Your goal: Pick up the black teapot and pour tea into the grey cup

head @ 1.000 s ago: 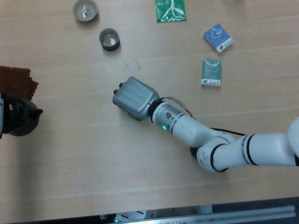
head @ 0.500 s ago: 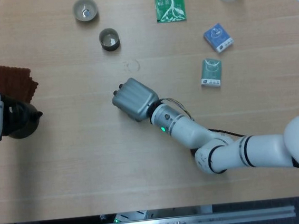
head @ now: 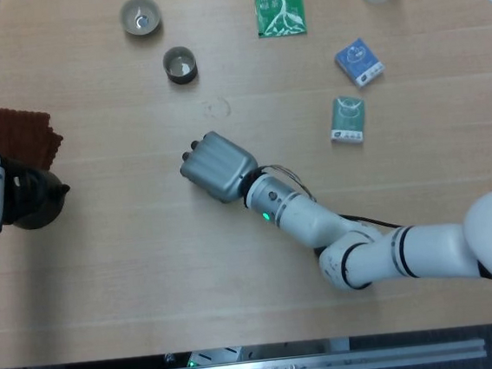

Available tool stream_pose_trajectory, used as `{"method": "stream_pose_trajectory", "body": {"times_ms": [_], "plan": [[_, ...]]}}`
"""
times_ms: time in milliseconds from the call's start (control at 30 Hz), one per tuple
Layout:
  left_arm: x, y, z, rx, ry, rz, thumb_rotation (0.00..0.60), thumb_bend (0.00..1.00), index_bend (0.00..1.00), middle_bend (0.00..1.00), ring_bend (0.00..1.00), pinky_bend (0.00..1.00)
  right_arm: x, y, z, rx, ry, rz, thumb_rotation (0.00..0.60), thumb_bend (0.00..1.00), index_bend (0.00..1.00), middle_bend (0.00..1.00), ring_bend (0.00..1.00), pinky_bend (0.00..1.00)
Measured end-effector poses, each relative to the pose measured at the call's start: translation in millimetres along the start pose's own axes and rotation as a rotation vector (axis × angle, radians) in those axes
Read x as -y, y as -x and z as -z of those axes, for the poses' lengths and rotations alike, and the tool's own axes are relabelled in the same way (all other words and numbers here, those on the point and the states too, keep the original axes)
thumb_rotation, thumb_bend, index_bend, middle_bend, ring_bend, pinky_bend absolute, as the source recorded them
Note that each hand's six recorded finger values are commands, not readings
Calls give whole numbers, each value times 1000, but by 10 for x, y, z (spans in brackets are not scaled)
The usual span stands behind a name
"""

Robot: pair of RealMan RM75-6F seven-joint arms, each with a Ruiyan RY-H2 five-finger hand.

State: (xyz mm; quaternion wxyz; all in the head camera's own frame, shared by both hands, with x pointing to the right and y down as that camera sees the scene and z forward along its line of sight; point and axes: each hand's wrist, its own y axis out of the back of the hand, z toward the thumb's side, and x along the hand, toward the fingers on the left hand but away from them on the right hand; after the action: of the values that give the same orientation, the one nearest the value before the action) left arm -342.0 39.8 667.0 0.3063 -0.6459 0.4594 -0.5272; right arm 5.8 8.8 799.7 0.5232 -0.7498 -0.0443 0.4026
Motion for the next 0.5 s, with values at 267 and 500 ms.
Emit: {"method": "stream_pose_trajectory", "body": {"times_ms": [267,500], "plan": [[-9,-5,10,1,1,-3,542,358,892,980,772,0,-59,-5,4,0,37,13,600,308,535,396,296,333],[-16,-19,-16,9,3,-5,542,358,892,980,772,0,-210,-68,55,-10,108,47,600,308,529,387,278,325]]}}
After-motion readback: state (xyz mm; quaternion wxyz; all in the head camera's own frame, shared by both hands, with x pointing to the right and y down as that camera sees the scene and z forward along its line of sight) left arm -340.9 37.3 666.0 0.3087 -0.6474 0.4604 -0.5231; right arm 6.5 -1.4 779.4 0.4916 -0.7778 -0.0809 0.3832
